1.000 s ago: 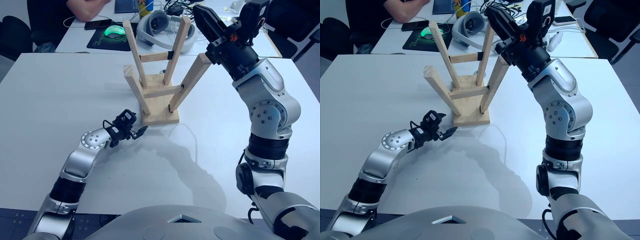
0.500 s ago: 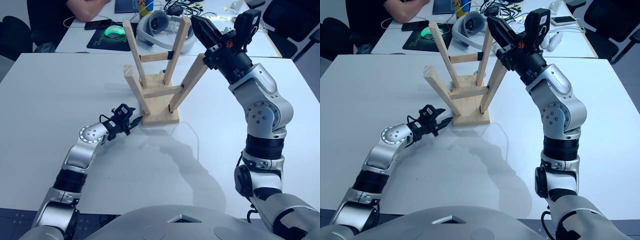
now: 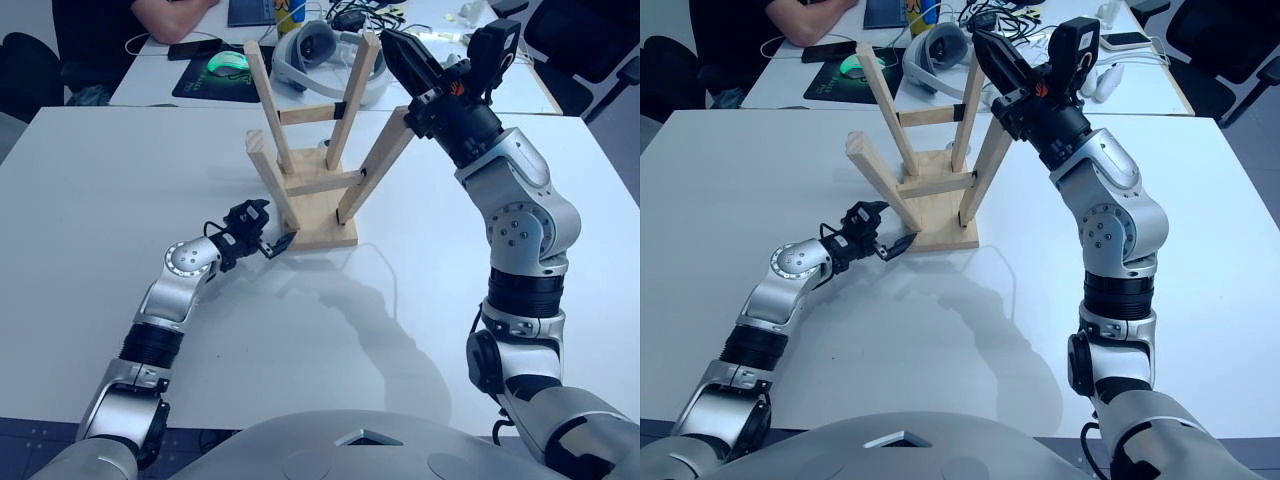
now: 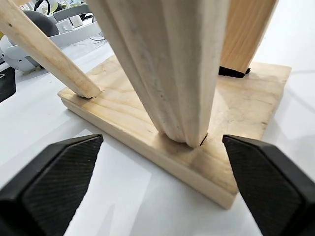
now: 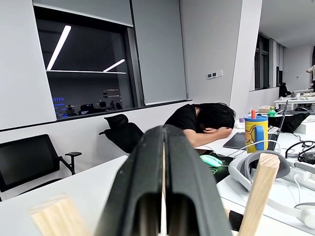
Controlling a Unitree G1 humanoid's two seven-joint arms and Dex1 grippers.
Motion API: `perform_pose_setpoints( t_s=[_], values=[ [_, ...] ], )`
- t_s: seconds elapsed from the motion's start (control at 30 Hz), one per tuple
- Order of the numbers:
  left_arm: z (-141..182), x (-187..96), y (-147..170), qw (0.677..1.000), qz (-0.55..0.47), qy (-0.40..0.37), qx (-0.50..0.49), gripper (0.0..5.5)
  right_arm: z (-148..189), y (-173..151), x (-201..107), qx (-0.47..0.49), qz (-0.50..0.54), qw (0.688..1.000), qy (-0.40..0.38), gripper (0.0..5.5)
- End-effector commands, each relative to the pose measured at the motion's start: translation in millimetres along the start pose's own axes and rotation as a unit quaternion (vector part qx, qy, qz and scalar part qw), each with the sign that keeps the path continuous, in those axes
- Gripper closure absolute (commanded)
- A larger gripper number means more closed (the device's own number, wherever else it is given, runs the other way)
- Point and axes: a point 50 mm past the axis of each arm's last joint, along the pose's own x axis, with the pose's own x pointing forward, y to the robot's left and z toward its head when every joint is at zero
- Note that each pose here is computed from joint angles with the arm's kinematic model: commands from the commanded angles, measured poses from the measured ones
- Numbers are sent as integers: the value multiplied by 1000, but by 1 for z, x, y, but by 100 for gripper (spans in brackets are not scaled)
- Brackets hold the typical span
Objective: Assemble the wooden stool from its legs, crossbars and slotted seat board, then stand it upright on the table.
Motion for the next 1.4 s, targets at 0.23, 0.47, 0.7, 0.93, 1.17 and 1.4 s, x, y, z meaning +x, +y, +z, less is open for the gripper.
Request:
perform_pose_setpoints(
  t_s=[0.23, 0.47, 0.7, 0.93, 1.17, 1.4],
  values=[
    [8, 9, 11, 999, -18, -30, 26, 81, -3, 6, 3, 46, 29, 999, 7, 550],
    [6, 9, 16, 999, -24, -34, 21, 121, -1, 6, 2, 52, 25, 998, -4, 550],
    [3, 8, 15, 999, -34, -32, 12, 221, 15, 0, 0, 110, 20, 992, -55, 550],
    [-1, 6, 8, 998, -51, -28, 8, 317, 35, -8, -3, 185, 27, 977, -104, 550],
    [-5, -6, -3, 998, -60, -21, -3, 325, 39, -15, -11, 168, 9, 981, -94, 550],
    [-14, -14, -15, 998, -54, -4, -24, 326, 34, 1, -14, 100, 32, 994, -42, 550]
  ],
)
